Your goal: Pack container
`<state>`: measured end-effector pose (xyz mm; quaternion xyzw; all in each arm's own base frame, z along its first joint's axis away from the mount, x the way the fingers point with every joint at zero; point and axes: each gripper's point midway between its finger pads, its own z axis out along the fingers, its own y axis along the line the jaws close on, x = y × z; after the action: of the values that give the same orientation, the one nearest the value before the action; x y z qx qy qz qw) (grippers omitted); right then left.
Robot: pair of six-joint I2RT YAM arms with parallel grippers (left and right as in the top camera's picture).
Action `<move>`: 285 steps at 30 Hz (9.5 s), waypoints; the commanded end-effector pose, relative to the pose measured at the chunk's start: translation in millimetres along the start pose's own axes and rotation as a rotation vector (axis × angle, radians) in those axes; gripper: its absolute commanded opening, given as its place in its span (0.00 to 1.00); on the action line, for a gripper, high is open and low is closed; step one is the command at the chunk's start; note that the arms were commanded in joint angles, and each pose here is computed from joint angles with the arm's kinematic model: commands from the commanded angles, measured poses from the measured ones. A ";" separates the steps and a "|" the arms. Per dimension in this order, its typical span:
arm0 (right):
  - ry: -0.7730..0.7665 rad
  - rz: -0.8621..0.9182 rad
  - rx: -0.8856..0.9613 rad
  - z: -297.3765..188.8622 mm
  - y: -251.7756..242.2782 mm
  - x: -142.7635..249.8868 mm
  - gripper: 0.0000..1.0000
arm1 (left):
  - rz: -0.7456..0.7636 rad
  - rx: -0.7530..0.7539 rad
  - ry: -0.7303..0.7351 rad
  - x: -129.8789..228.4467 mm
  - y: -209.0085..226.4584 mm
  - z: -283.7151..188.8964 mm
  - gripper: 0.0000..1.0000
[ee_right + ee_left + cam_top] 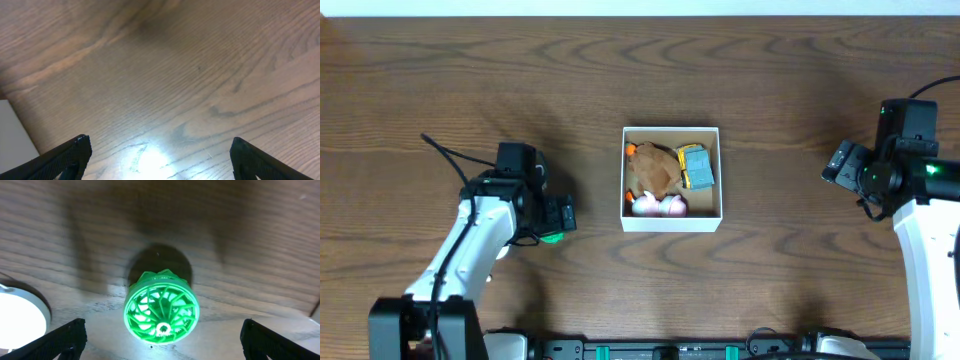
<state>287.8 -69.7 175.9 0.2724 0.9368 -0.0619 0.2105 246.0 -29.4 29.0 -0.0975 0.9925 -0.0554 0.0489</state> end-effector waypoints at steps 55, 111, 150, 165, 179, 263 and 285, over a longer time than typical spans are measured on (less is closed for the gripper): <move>0.071 -0.034 0.038 14.8 -6.1 9.8 0.93 | 0.109 0.073 -0.187 -52.5 -56.2 -97.4 0.12; 0.089 -0.061 0.044 14.3 -7.9 14.1 0.94 | -1.026 -0.201 -0.391 -19.5 103.0 -129.3 0.98; 0.102 -0.070 0.049 14.0 -9.3 17.2 0.94 | -1.210 -0.264 0.028 5.7 166.0 32.5 0.87; 0.103 -0.070 0.049 14.0 -9.4 17.4 0.94 | -1.210 -0.271 0.050 10.4 164.6 32.3 0.53; 0.101 -0.069 0.048 14.0 -9.2 17.0 0.94 | -1.210 -0.272 0.051 10.9 164.5 32.0 0.31; -0.045 -0.435 -0.272 -4.8 103.2 16.5 0.99 | 0.260 -0.014 -0.599 -104.2 -69.2 -155.6 0.98; -0.031 -0.438 -0.264 -4.2 100.8 19.4 0.99 | 0.748 0.177 -0.174 32.0 -190.4 -70.8 0.61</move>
<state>326.3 23.8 173.2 0.0431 0.9688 0.0156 0.2434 253.6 -207.5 140.6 0.2618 0.9384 -0.1165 0.1932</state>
